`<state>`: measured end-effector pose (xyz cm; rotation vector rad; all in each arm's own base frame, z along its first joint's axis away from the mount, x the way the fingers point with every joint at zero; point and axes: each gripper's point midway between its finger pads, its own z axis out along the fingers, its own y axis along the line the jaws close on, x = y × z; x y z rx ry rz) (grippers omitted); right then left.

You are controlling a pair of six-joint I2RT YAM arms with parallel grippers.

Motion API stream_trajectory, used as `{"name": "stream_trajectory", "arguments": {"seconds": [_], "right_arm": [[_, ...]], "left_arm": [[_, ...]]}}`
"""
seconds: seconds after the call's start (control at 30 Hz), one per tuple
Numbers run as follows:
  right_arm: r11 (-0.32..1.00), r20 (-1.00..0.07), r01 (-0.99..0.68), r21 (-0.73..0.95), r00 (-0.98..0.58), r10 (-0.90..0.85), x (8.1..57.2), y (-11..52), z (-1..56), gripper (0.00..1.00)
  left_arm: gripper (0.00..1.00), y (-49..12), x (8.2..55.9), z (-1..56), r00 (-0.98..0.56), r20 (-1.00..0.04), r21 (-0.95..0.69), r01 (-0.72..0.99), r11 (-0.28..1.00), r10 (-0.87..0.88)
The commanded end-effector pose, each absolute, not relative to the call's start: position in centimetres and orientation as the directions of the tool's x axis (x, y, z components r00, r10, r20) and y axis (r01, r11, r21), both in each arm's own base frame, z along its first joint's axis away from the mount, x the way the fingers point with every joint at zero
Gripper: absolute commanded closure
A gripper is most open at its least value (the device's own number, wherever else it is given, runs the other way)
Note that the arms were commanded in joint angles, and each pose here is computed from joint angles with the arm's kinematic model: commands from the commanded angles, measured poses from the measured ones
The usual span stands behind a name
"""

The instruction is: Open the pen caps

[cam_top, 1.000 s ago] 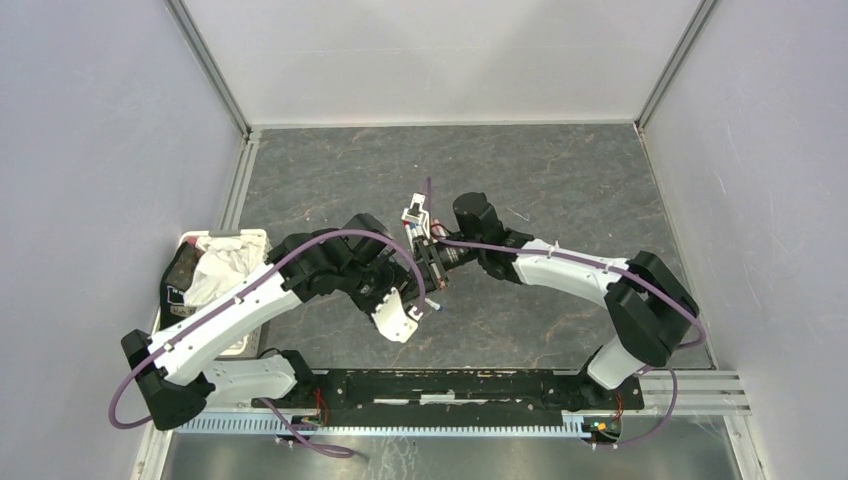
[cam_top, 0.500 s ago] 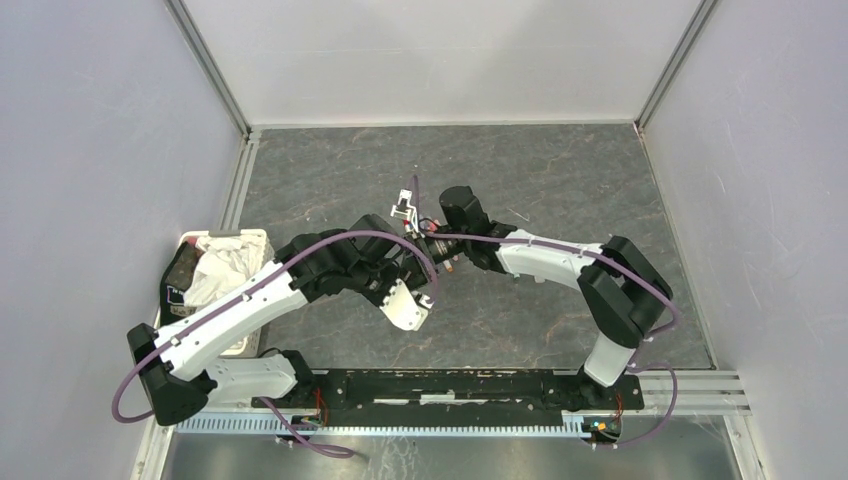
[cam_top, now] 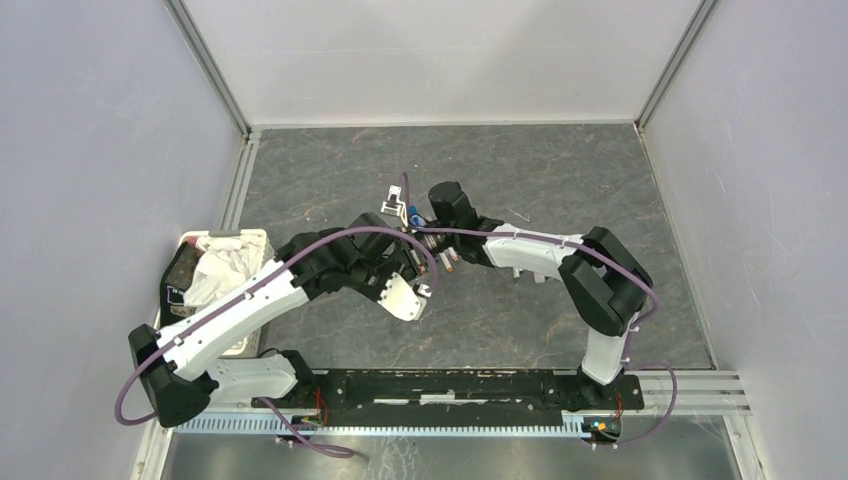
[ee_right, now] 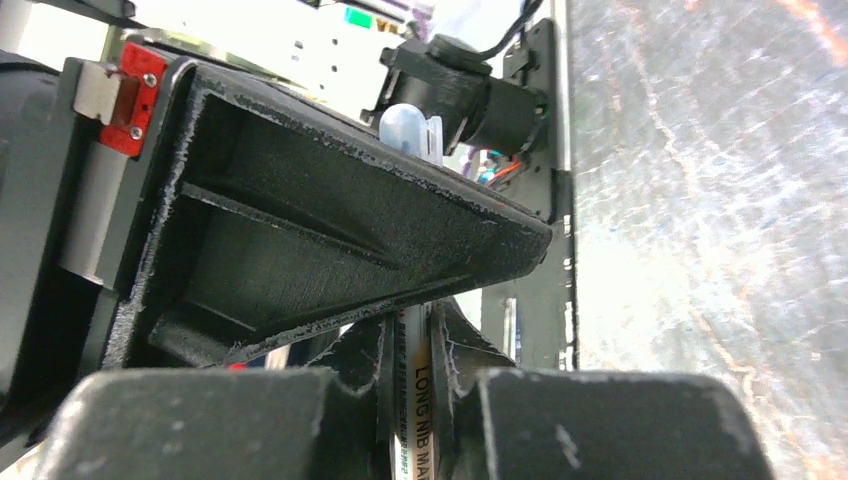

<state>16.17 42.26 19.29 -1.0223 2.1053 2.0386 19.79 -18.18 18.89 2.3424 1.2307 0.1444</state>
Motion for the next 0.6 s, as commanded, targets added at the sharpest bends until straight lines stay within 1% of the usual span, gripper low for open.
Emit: {"name": "stream_trajectory", "arguments": {"seconds": [0.0,0.03,0.07,0.1,0.13,0.17,0.2,0.23,0.27,0.3,0.37,0.43,0.5,0.57], "right_arm": [[0.115,-0.578,-0.633,0.766,-0.756,-0.307,20.2,44.0,17.8,1.00],[0.153,-0.561,-0.636,0.756,-0.750,-0.351,18.9,42.1,16.2,1.00],[0.227,-0.500,-0.623,0.748,-0.755,-0.425,16.2,38.5,12.9,1.00],[0.250,-0.488,-0.631,0.735,-0.747,-0.452,12.8,34.9,11.6,1.00],[0.269,-0.441,-0.573,0.775,-0.794,-0.419,9.2,31.3,9.4,1.00],[0.242,-0.455,-0.532,0.811,-0.835,-0.310,8.2,29.9,10.2,1.00],[0.199,-0.459,-0.513,0.835,-0.849,-0.260,7.9,29.4,11.4,1.00],[0.199,-0.480,-0.546,0.814,-0.825,-0.299,8.2,29.7,11.9,1.00],[0.212,-0.479,-0.566,0.796,-0.805,-0.350,8.6,30.0,11.8,1.00],[0.199,-0.482,-0.577,0.792,-0.791,-0.376,8.8,30.5,12.2,1.00],[0.174,-0.480,-0.573,0.801,-0.788,-0.385,9.0,31.1,12.5,1.00],[0.170,-0.492,-0.584,0.794,-0.781,-0.384,9.3,31.3,12.6,1.00],[0.193,-0.472,-0.570,0.799,-0.792,-0.387,9.3,31.1,11.8,1.00],[0.189,-0.464,-0.551,0.813,-0.809,-0.361,9.7,31.7,12.0,1.00]], "left_arm": [[0.98,-22.8,20.1,19.5,0.682,-0.314,0.502,0.710,-0.494,0.661],[0.98,-21.1,21.9,19.7,0.670,-0.286,0.509,0.712,-0.484,0.685],[0.98,-18.6,24.0,20.0,0.647,-0.257,0.512,0.721,-0.467,0.718],[0.98,-15.3,25.4,20.3,0.607,-0.244,0.488,0.751,-0.445,0.756],[0.98,-12.3,26.3,21.1,0.560,-0.254,0.478,0.781,-0.401,0.788],[0.98,-10.0,26.0,20.8,0.543,-0.247,0.445,0.799,-0.404,0.803],[0.98,-9.3,25.7,19.9,0.553,-0.228,0.434,0.795,-0.424,0.802],[0.98,-10.8,25.5,19.7,0.580,-0.237,0.465,0.772,-0.433,0.779],[0.98,-13.1,25.5,20.1,0.598,-0.249,0.507,0.750,-0.423,0.762],[0.98,-15.0,25.0,20.1,0.606,-0.255,0.511,0.746,-0.427,0.753],[0.98,-16.8,24.1,19.7,0.602,-0.268,0.467,0.764,-0.445,0.752],[0.98,-16.6,23.9,19.3,0.606,-0.248,0.455,0.762,-0.461,0.756],[0.98,-15.6,23.9,18.9,0.631,-0.186,0.472,0.730,-0.494,0.753],[0.98,-15.4,24.1,18.8,0.627,-0.172,0.485,0.725,-0.489,0.760]]}}
